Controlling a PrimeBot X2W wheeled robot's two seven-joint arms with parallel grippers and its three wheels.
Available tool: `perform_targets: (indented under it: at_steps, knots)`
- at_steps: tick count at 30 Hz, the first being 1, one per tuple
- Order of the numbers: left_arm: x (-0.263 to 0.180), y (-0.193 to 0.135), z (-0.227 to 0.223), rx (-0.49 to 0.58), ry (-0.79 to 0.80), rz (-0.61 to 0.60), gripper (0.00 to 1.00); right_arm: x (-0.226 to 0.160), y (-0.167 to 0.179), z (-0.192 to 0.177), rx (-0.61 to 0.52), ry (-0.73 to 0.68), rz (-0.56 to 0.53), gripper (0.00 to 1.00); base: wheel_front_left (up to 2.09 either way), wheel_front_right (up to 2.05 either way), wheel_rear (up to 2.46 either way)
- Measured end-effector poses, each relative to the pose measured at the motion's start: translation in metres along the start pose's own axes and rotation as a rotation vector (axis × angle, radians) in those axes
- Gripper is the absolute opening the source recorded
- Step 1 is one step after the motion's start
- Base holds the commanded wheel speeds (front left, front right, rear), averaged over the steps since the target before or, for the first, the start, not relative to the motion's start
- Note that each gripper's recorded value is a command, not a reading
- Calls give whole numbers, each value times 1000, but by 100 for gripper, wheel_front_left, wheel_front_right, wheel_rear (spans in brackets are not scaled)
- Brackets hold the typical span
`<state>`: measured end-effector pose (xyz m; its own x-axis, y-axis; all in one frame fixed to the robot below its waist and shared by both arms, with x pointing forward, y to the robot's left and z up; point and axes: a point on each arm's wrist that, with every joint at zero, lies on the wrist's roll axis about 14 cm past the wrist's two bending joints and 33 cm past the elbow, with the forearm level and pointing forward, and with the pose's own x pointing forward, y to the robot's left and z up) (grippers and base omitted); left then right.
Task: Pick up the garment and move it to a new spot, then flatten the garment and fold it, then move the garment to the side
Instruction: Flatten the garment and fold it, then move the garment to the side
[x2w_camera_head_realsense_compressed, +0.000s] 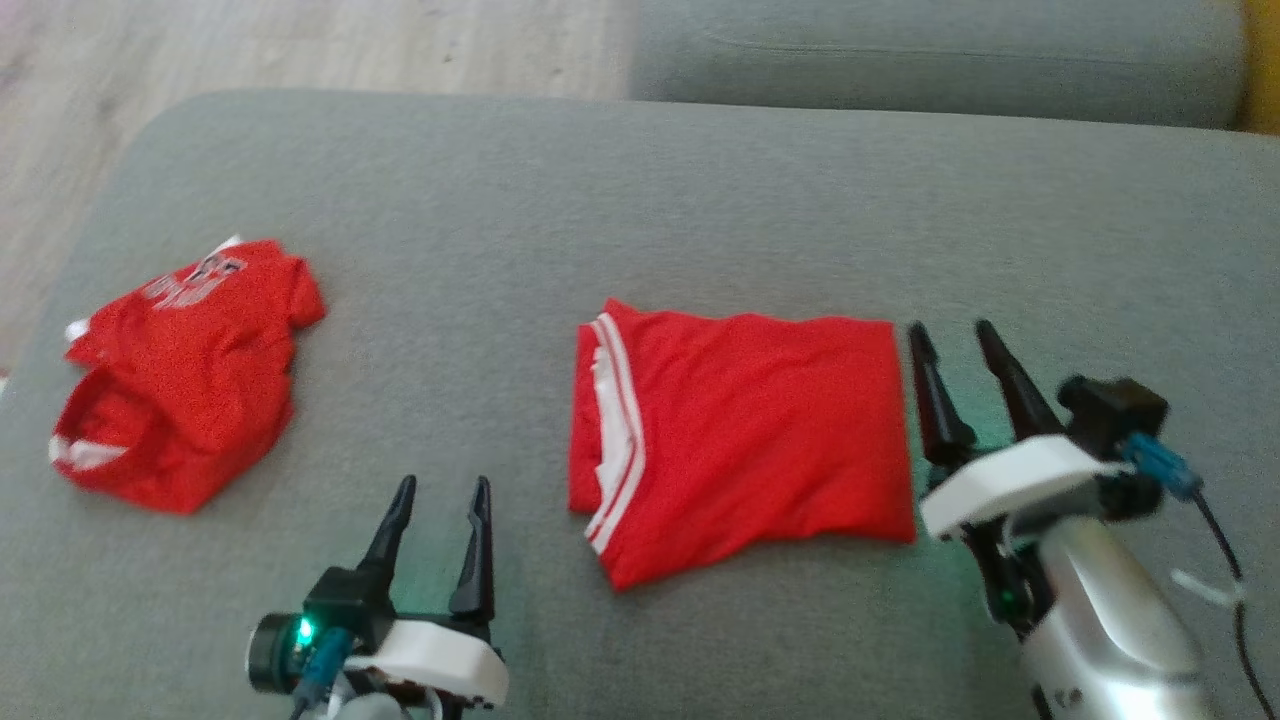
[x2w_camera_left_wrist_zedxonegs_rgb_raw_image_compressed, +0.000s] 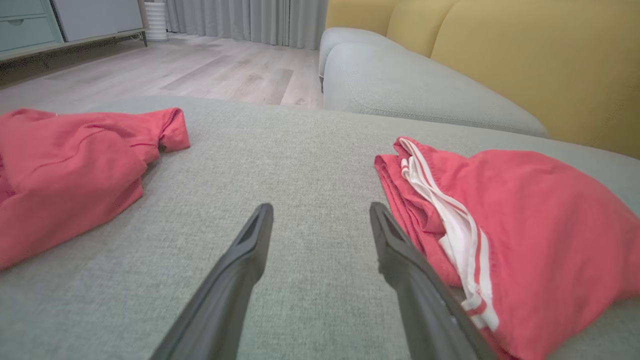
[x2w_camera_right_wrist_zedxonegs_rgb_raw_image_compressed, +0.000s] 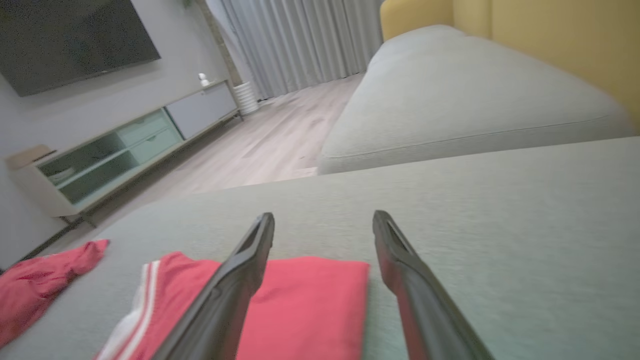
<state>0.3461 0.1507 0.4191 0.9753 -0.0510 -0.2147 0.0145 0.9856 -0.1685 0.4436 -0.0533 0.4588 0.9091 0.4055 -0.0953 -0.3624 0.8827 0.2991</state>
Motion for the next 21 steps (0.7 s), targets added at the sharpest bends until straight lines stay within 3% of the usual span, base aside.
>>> perform_targets:
  at_steps: [7,14,21]
  knots:
    - [11,-10,15,47,-43,-33,100,-54,-57,-9,-84,14,-196,100,0,0,0]
    - [-8,-11,2,57,-19,-38,100,-91,-62,-26,-105,52,-245,100,0,0,0]
    - [-13,-10,-3,52,-8,-35,100,-92,-57,-34,-97,71,-240,100,0,0,0]
